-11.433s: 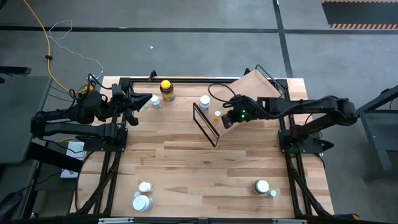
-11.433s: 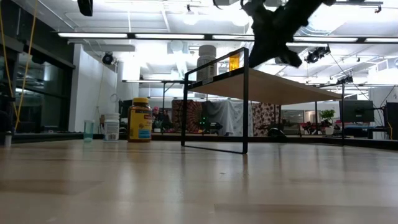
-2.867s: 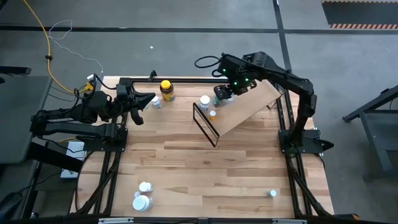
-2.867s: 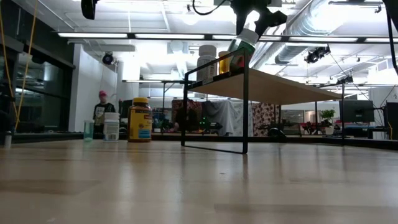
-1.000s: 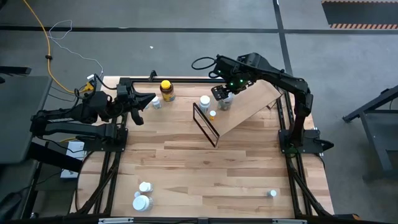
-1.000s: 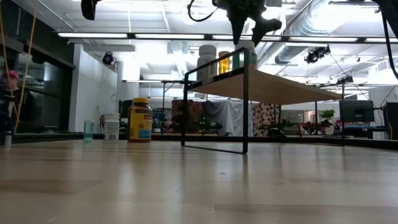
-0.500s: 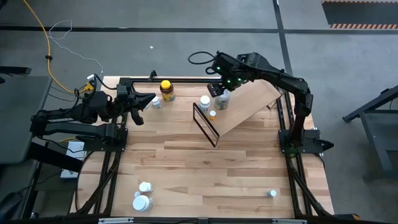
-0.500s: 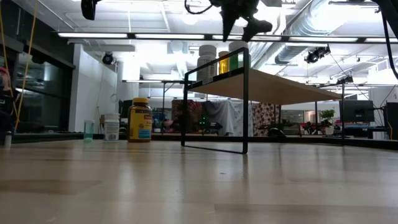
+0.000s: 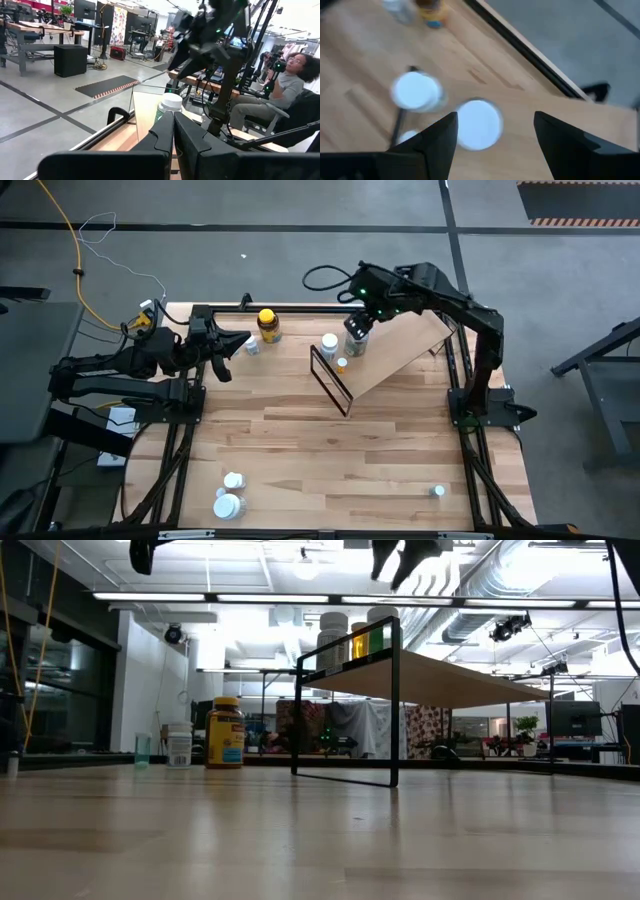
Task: Pick and place medicine bottles onto shelf by color
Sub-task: Put the transparent pill bottle on the shelf, then put the small white pill bottle on the shelf
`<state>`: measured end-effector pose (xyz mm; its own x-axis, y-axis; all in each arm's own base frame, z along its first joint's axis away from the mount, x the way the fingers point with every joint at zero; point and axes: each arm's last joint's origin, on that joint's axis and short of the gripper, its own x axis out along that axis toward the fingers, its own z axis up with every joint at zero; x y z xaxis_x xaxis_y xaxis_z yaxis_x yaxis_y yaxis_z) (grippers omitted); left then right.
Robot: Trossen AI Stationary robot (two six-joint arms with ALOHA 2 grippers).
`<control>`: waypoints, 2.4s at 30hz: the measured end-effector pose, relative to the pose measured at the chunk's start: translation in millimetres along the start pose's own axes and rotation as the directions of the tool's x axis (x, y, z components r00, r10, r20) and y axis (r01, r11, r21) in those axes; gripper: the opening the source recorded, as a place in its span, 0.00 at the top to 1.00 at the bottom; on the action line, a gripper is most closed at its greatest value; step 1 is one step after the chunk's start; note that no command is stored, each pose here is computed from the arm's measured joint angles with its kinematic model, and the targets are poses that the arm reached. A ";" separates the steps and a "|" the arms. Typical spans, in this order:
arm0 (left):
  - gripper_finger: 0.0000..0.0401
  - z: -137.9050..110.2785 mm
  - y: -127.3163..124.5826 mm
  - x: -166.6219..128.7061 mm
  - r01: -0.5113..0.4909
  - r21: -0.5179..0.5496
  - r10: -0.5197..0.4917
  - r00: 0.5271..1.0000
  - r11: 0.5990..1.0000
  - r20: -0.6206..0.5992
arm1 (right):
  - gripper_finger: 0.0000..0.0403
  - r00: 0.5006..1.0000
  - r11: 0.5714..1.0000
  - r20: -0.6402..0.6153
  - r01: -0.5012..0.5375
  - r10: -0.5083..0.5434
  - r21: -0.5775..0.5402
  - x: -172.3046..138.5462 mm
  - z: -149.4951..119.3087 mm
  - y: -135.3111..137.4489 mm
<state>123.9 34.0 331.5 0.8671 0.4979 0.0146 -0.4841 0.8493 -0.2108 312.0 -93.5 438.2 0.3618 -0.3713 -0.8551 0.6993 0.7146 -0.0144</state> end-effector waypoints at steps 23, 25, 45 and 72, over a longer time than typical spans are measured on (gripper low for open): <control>0.99 -0.5 0.2 0.0 -0.005 0.000 0.005 1.000 1.000 -0.004 | 0.37 0.999 0.990 -0.035 -0.031 0.036 0.139 28.6 -112.6 -30.7; 0.99 -0.5 0.2 0.0 -0.004 0.000 0.004 1.000 1.000 -0.004 | 0.37 0.999 0.991 -0.004 -0.050 0.051 0.125 42.8 -111.3 -26.0; 0.99 -0.4 0.2 -0.1 -0.004 -0.024 0.004 1.000 1.000 -0.004 | 0.37 0.988 0.989 0.156 -0.038 0.015 0.145 76.9 -94.3 -15.5; 0.99 0.8 0.6 -2.2 0.001 -0.027 -0.001 1.000 1.000 0.005 | 0.37 0.906 0.961 0.363 -0.264 0.216 0.086 -4.7 -126.6 -1.0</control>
<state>121.6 33.5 332.1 0.8670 0.4979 0.0198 -0.4797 0.8448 -0.2372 231.5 -17.4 376.7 0.7032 -0.3971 -0.5898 0.6293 0.7337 0.2563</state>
